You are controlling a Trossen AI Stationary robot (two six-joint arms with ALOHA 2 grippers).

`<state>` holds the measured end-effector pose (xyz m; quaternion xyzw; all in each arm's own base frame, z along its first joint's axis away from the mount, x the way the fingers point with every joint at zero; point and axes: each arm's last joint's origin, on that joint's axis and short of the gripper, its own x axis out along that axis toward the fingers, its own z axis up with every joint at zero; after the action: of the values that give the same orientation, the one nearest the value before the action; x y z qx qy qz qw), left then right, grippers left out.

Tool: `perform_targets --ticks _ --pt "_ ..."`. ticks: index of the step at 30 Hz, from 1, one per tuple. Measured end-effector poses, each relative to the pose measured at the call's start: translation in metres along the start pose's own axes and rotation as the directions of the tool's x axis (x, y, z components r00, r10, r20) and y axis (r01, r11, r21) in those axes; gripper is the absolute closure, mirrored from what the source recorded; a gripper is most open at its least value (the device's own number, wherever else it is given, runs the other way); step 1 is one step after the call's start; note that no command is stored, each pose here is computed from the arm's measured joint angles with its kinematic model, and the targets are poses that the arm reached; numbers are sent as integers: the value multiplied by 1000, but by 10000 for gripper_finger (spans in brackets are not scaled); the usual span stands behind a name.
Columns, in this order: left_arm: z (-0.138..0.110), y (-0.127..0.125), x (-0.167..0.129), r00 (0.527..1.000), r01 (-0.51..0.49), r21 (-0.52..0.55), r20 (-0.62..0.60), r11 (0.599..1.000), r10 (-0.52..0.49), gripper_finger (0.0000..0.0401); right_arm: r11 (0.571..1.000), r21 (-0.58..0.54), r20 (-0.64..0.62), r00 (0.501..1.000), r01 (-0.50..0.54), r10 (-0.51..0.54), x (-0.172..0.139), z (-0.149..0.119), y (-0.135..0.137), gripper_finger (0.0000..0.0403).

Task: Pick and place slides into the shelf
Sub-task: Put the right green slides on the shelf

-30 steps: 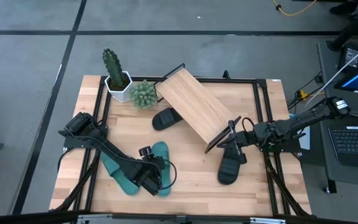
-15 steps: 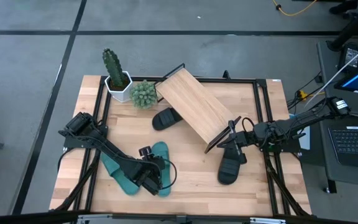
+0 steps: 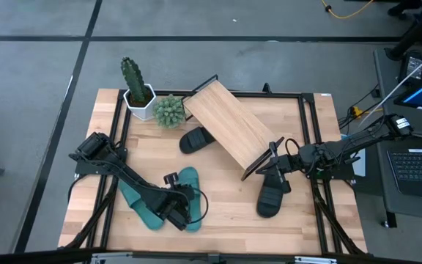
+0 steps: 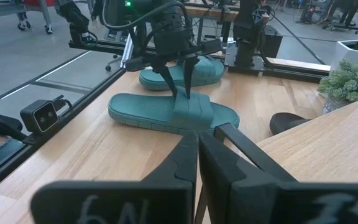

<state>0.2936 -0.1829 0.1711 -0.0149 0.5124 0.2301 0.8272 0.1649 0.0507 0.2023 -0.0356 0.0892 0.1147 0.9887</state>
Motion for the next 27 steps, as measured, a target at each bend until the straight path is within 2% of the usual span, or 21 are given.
perform_targets --ticks 6,27 --pt "0 0 0 1000 -4 0 3 1000 4 390 1000 0 0 1000 0 0 0 0 0 384" --pt "-3 -5 -13 990 -86 67 120 994 77 398 1000 -8 -12 1000 0 0 0 -1 0 384"
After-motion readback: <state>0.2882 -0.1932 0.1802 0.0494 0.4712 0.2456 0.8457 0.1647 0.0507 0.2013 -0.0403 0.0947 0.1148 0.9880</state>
